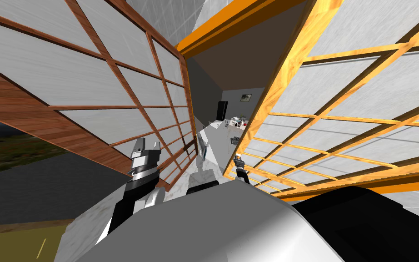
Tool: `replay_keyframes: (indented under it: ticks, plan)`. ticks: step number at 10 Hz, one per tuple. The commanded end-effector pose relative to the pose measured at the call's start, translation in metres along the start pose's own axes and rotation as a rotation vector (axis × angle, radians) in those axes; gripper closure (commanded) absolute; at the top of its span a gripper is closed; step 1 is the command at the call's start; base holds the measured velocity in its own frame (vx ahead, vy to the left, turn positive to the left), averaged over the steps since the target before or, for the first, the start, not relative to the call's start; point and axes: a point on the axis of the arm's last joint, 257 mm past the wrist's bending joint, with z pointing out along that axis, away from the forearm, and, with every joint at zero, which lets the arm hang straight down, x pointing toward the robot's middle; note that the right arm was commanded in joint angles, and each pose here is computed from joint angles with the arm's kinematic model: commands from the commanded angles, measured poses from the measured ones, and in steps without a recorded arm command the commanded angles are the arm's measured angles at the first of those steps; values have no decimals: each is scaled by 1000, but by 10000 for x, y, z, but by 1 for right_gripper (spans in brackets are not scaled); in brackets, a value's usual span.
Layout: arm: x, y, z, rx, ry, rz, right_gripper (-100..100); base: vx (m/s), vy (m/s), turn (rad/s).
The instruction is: Pull the door open
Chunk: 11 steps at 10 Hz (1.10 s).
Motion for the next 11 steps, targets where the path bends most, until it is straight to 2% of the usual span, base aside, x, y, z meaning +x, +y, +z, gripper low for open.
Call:
replay_keyframes:
  ticks: [1,3,4,7,11]
  plan:
    - [-1,3,-4,-1,0,0,100,-7,1,3]
    - [-1,3,-4,-1,0,0,100,0,0,0]
    - [0,-87,-15,31,0,1,100,-147,8,52]
    - [8,-211,-37,75,1,4,100,-209,-1,64]
    - [14,-462,-105,165,1,11,100,-266,-3,73]
